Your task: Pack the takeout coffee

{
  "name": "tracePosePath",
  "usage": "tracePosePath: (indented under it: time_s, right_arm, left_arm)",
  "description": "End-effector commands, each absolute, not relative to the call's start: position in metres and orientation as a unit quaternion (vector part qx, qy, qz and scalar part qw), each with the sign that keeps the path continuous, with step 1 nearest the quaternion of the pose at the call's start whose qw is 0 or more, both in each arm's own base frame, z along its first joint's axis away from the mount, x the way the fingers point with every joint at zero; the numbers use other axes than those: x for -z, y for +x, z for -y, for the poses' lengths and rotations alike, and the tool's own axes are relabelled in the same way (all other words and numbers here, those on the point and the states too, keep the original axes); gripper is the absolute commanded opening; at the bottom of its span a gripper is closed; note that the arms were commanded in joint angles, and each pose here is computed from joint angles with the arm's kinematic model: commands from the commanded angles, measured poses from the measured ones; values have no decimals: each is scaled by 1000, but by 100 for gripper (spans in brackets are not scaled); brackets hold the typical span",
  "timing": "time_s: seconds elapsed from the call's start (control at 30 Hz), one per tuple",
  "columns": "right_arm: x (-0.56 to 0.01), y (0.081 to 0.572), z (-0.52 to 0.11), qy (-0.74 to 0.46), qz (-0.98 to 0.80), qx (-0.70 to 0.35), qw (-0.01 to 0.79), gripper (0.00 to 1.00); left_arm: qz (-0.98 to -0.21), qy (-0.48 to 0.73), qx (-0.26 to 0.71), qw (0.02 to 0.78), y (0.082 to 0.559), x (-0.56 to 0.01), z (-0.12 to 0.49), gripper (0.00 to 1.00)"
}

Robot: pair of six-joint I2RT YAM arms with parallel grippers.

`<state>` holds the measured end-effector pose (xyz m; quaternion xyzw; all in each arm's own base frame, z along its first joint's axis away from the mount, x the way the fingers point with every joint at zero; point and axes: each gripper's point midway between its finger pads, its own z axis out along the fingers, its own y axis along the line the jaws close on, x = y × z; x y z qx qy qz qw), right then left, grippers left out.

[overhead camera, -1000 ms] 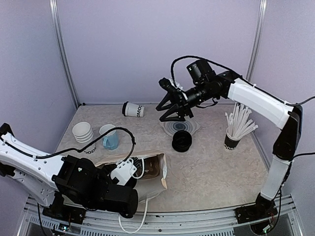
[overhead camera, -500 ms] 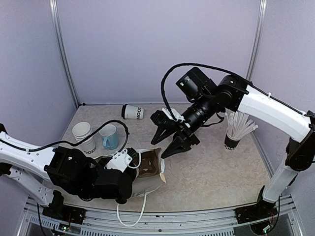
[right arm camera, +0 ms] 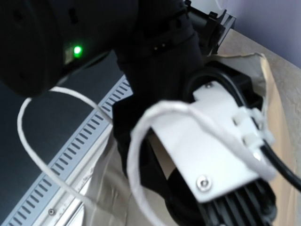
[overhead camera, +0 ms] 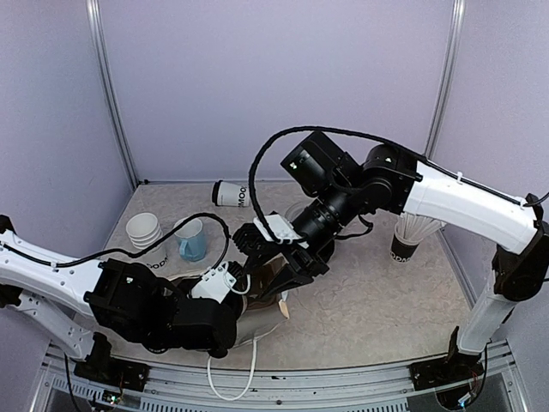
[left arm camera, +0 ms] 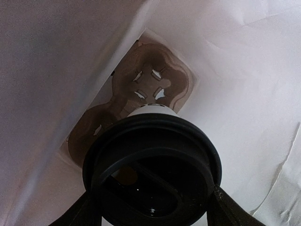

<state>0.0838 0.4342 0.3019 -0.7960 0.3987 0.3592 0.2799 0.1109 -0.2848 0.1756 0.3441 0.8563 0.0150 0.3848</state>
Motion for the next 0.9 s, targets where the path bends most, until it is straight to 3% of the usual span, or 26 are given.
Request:
tracePosePath:
  time_s: [0.0,0.2,0.33,0.43,0.63,0.87]
  right_arm:
    - [-305,76,-448,-798,-388,-363,285,51]
    - [-303,59,-458,-800,-374,-384,269,50]
    - [-305,66,-467,-792,-389,-378,279,40]
    - [-303,69,-469,-790,-398,-373,279,38]
    - [-310,73,-466,-785,-411,-368,283,0]
    - [-325,98,-444,-769,-442,-351,299,0]
  left_arm:
    - [-855,345,-14,386,112,-174,288,42]
    - [-855,347,-17,386,115,-174,288,42]
    - [-855,345,-15,386,115,-173,288,42]
    - [-856,342,-14,387,116,-174,287,42]
    - [-856,349,-22,381,114,-171,281,42]
    - [-848,361,-12,387,98,-179,274,42]
